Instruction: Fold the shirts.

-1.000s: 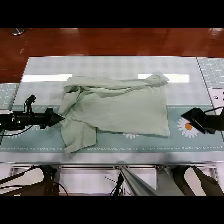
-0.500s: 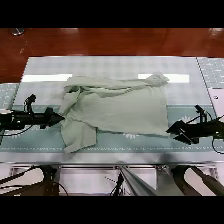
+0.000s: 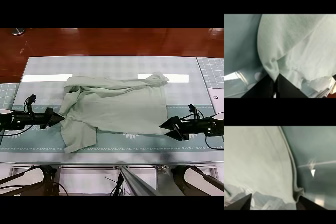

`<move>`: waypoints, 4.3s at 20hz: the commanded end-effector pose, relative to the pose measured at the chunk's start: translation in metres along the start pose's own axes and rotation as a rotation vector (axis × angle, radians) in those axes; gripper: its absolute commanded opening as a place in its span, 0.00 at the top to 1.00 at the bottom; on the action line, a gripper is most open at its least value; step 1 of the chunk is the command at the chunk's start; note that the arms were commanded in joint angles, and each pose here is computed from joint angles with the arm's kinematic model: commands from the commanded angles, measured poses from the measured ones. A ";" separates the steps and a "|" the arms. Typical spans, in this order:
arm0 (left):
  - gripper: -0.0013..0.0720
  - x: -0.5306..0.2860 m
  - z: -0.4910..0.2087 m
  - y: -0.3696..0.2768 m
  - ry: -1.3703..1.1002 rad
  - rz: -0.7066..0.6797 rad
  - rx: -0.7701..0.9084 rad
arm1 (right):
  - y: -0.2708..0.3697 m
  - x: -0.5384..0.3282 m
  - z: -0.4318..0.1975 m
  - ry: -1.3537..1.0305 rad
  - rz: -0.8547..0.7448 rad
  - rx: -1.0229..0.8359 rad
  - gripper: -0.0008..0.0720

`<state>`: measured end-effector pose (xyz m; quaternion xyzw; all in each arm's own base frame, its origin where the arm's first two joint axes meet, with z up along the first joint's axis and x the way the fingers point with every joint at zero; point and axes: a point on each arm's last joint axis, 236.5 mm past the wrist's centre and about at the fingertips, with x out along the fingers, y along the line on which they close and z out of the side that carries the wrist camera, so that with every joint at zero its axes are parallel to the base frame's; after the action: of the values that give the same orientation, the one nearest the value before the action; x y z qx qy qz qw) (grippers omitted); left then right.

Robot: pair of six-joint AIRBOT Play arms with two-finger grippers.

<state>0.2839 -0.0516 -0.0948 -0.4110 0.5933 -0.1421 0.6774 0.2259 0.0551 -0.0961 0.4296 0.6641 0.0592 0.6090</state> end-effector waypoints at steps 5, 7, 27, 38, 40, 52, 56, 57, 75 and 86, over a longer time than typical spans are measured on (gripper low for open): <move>0.95 0.000 -0.001 -0.001 0.006 -0.003 0.002 | 0.028 0.003 0.021 -0.069 0.131 -0.062 0.96; 0.95 -0.001 -0.003 -0.006 0.014 -0.018 0.003 | 0.037 -0.009 0.021 -0.042 0.128 -0.130 0.96; 0.95 -0.500 -0.144 -0.402 -1.640 0.371 1.064 | 0.340 -0.460 -0.210 -1.485 -0.008 -1.070 0.96; 0.95 -0.445 -0.095 -0.326 -1.426 0.449 0.869 | 0.294 -0.412 -0.166 -1.276 -0.088 -0.929 0.96; 0.95 -0.381 -0.059 -0.315 -1.221 0.355 0.936 | 0.278 -0.379 -0.127 -1.147 -0.064 -0.870 0.96; 0.95 -0.097 0.177 -0.221 -0.670 0.150 0.591 | 0.209 -0.203 0.144 -0.695 0.268 -0.501 0.96; 0.95 -0.040 0.215 -0.217 -0.600 0.113 0.443 | 0.223 -0.159 0.199 -0.597 0.289 -0.480 0.96; 0.95 -0.036 0.230 -0.220 -0.630 0.112 0.447 | 0.229 -0.149 0.213 -0.600 0.288 -0.469 0.96; 0.95 0.009 0.237 -0.143 -0.321 0.157 0.303 | 0.201 -0.082 0.267 -0.421 0.236 -0.316 0.96; 0.89 0.038 0.137 -0.082 0.176 0.175 0.235 | 0.129 -0.029 0.207 -0.115 -0.049 -0.383 0.95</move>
<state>0.4763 -0.0661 -0.0554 -0.2613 0.6122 -0.1618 0.7286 0.4744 0.0228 -0.0355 0.3106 0.5935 0.1566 0.7257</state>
